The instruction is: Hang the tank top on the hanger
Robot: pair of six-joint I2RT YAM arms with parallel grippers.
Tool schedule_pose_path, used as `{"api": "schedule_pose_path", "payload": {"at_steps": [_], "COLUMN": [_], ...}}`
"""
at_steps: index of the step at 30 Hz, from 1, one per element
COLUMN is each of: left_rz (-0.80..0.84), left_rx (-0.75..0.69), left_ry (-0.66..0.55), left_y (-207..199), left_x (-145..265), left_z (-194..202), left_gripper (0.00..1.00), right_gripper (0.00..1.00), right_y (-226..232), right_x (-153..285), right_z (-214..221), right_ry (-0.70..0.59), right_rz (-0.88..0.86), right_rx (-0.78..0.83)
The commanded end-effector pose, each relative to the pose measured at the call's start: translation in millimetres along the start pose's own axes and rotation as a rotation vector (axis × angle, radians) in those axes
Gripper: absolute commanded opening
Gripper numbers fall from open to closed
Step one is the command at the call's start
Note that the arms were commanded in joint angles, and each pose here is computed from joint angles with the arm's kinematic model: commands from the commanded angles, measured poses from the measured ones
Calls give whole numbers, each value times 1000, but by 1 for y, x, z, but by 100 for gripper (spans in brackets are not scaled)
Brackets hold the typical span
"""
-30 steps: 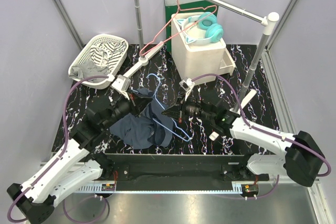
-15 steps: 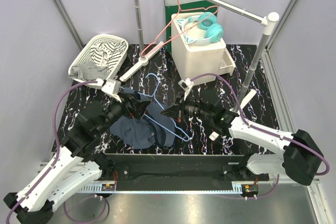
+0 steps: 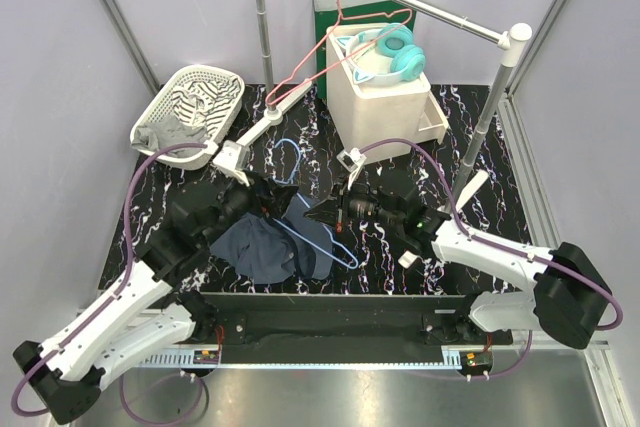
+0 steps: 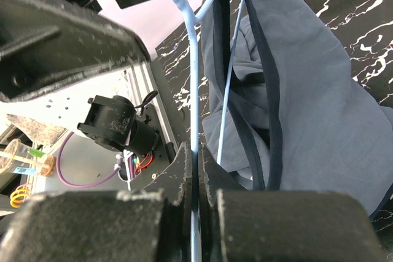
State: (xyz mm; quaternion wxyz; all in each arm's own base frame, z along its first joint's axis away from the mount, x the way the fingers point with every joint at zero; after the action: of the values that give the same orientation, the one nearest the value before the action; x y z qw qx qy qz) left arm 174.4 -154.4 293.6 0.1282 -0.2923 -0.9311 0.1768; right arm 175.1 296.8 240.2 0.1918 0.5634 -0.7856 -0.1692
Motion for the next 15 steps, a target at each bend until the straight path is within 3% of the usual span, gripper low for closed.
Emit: {"api": "schedule_pose_path", "payload": {"at_steps": [1, 10, 13, 14, 15], "left_rz": [93, 66, 45, 31, 22], "left_rx": [-26, -84, -102, -111, -116], "left_ry": [-124, -115, -109, -109, -103], "left_y": [-18, -15, -13, -11, -10], "left_x": [-5, -26, -32, -34, -36], "left_z": [-26, -15, -9, -8, -6], "left_gripper": [85, 76, 65, 58, 44], "right_gripper": [0, 0, 0, 0, 0], "right_y": [19, 21, 20, 20, 20], "right_x": [-4, -9, -11, -11, -12], "right_z": [-31, -33, -33, -34, -35], "right_ry": [-99, -92, -92, -92, -93], "right_rz": [-89, -110, -108, -108, -108], "right_rx": [47, 45, 45, 46, 45]}}
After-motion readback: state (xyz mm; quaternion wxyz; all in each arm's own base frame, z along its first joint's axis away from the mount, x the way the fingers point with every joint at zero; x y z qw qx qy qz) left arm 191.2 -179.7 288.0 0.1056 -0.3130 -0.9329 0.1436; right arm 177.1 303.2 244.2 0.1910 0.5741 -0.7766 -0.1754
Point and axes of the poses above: each gripper's point midway between its finger pads, its own x axis back along the fingers, its own y axis along the line the jaws close on, z = x × y, the point moved 7 cm from there along x, back along the fingers, and after that the axes turned 5 degrees about x, right-handed, at the moved point
